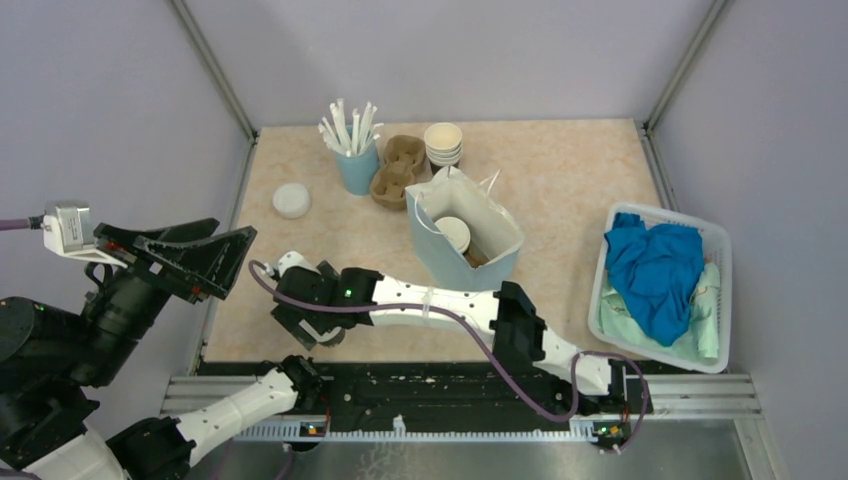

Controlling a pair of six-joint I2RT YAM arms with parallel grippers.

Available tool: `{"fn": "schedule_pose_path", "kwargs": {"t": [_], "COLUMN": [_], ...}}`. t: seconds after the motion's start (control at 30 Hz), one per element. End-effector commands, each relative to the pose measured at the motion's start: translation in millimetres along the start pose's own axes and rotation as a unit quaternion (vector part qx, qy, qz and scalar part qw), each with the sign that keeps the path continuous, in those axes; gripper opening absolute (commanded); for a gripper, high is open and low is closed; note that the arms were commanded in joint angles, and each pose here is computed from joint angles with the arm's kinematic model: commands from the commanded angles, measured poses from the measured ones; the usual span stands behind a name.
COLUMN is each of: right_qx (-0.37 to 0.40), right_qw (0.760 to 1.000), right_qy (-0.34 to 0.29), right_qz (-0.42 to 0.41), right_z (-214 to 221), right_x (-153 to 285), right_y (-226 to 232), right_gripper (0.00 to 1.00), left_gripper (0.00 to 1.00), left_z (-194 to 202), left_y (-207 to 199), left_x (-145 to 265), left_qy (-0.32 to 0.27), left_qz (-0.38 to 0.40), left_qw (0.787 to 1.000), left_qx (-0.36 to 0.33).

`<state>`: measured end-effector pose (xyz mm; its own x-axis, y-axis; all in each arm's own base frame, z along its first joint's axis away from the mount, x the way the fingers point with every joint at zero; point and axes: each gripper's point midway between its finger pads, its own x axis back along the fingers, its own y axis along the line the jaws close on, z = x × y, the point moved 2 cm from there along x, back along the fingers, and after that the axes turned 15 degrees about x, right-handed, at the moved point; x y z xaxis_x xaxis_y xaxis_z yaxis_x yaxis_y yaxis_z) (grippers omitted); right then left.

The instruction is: Pack the takeout coffee

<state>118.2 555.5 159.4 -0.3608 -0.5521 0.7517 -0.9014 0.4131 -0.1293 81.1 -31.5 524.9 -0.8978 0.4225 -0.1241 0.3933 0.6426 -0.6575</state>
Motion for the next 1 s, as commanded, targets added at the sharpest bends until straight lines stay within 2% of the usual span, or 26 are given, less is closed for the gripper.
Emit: {"fn": "schedule_pose_path", "kwargs": {"t": [0.0, 0.1, 0.33, 0.5, 0.7, 0.97], "right_qx": [-0.003, 0.0, 0.002, 0.013, 0.019, 0.018], "right_qw": [1.0, 1.0, 1.0, 1.0, 1.0, 1.0], "right_qy": [-0.021, -0.018, -0.007, -0.006, -0.011, -0.009], "right_qz": [-0.004, -0.007, 0.0, 0.015, 0.022, 0.01], "right_z": [-12.8, -11.6, -6.4, -8.1, -13.0, -11.3], "right_x": [-5.3, -7.4, -12.5, -7.1, 1.6, -2.1], "right_y": [-1.9, -0.6, -1.8, -8.4, -13.3, -8.2], "right_gripper": [0.93, 0.93, 0.86, 0.94, 0.97, 0.89], "left_gripper": [0.98, 0.98, 0.99, 0.98, 0.98, 0.99], "left_z": [2.9, 4.5, 5.6, 6.2, 10.1, 12.4], "left_y": [-3.9, -3.7, -2.8, -3.3, -3.8, -5.9], "left_x": [-8.1, -9.3, -9.3, -9.0, -13.3, -18.5], "left_qy": [0.007, 0.01, 0.011, 0.012, 0.019, 0.022], "left_qz": [0.004, 0.005, 0.004, 0.006, 0.006, 0.011], "left_qw": [1.0, 1.0, 1.0, 1.0, 1.0, 1.0], "left_qx": [-0.003, -0.004, -0.005, -0.005, -0.007, -0.014]}}
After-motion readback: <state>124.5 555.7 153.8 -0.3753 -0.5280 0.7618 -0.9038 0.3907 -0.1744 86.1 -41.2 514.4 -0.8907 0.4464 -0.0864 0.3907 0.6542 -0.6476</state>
